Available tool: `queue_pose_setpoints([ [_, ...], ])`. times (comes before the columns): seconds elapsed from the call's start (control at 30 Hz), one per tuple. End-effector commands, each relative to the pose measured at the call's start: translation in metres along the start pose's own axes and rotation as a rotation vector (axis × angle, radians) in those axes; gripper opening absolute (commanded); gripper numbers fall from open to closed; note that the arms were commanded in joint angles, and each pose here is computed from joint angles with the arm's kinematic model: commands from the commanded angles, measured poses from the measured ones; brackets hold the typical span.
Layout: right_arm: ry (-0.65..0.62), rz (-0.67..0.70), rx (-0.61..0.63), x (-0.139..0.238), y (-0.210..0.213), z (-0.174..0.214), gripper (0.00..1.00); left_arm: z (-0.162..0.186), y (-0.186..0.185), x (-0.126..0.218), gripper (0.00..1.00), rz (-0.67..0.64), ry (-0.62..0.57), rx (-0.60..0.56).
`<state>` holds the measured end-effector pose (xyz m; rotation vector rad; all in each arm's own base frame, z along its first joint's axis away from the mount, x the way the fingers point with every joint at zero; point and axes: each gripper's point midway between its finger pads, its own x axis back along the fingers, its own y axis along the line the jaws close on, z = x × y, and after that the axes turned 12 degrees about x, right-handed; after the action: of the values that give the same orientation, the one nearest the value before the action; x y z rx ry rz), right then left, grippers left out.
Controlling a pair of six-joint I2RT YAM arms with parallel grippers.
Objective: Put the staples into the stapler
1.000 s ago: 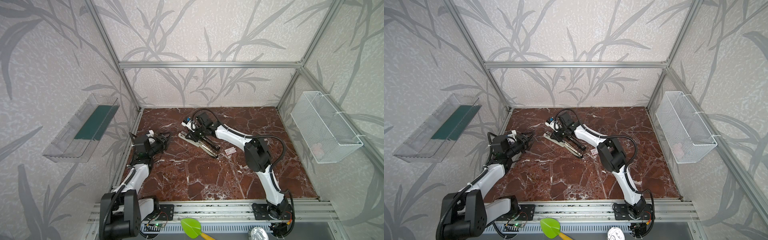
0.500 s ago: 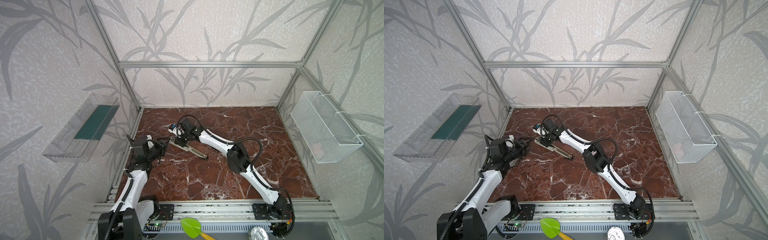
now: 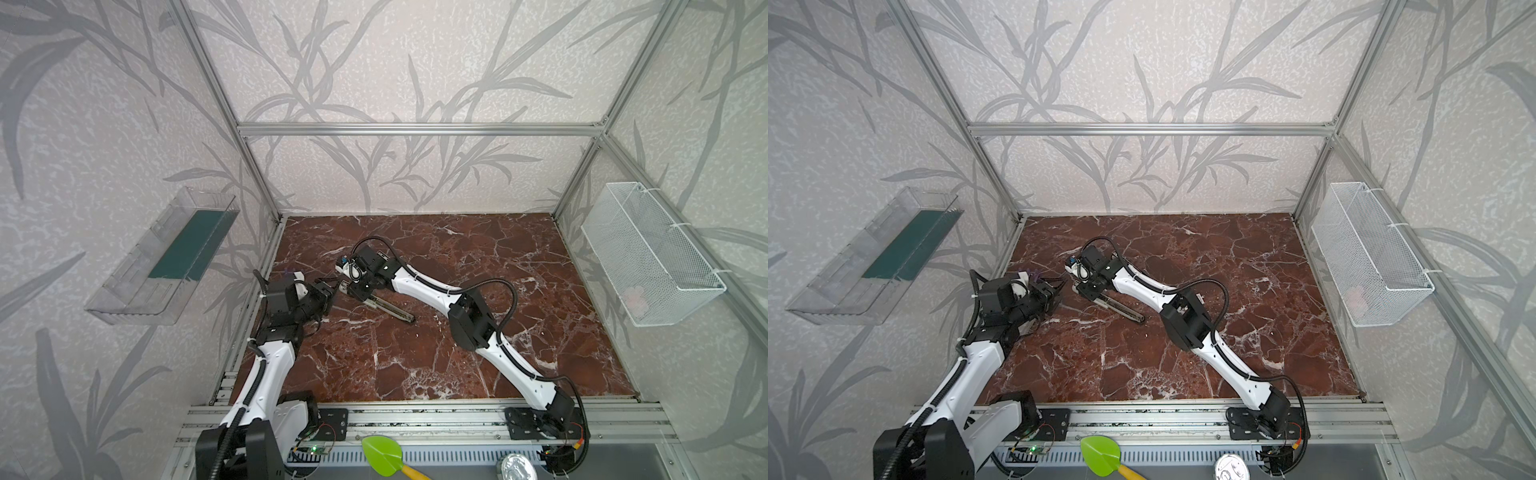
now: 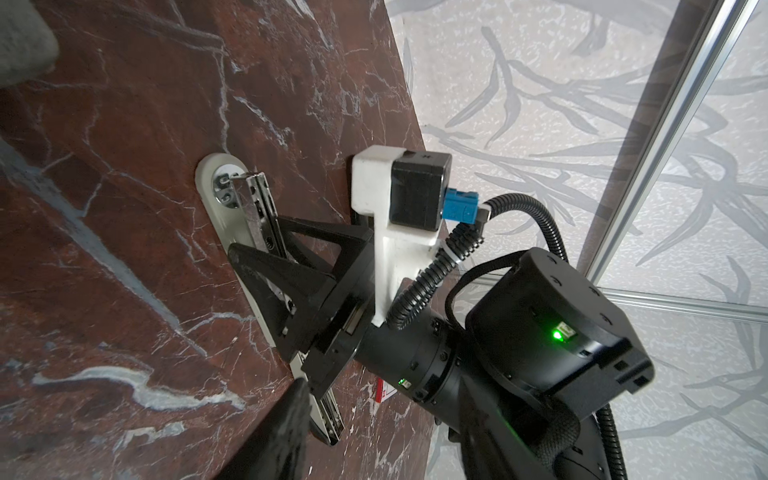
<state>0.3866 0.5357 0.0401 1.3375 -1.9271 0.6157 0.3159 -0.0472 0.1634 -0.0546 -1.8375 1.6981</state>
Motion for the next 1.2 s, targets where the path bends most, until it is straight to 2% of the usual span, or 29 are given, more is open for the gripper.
queue_pose_setpoints([
  [0.0,-0.094,0.015,-0.026,0.052,-0.007,-0.04,0.48,0.0,-0.009,0.006,0.58,0.007,-0.005,-0.051],
  [0.2,-0.169,0.063,-0.078,0.117,-0.023,-0.035,0.49,0.008,-0.011,0.004,0.58,-0.047,0.015,-0.138],
  [0.3,-0.246,0.104,-0.165,0.159,-0.035,-0.018,0.51,0.022,-0.016,-0.005,0.58,-0.069,0.045,-0.193],
  [0.47,-0.209,0.108,-0.449,0.218,-0.073,0.057,0.52,0.057,-0.028,-0.035,0.58,-0.095,0.136,-0.289],
  [0.6,-0.138,0.17,-0.59,0.24,-0.101,0.127,0.53,0.089,-0.037,-0.064,0.58,-0.104,0.224,-0.348],
  [0.73,-0.071,0.26,-0.713,0.25,-0.127,0.185,0.56,0.126,-0.044,-0.089,0.57,-0.147,0.318,-0.445],
  [0.83,-0.032,0.273,-0.771,0.246,-0.145,0.209,0.55,0.15,-0.039,-0.104,0.57,-0.188,0.383,-0.503],
  [1.03,0.052,0.17,-0.817,0.217,-0.155,0.219,0.5,0.169,-0.024,-0.116,0.55,-0.26,0.458,-0.538],
  [1.17,0.075,0.157,-0.837,0.207,-0.156,0.226,0.49,0.173,-0.017,-0.114,0.54,-0.306,0.478,-0.584],
])
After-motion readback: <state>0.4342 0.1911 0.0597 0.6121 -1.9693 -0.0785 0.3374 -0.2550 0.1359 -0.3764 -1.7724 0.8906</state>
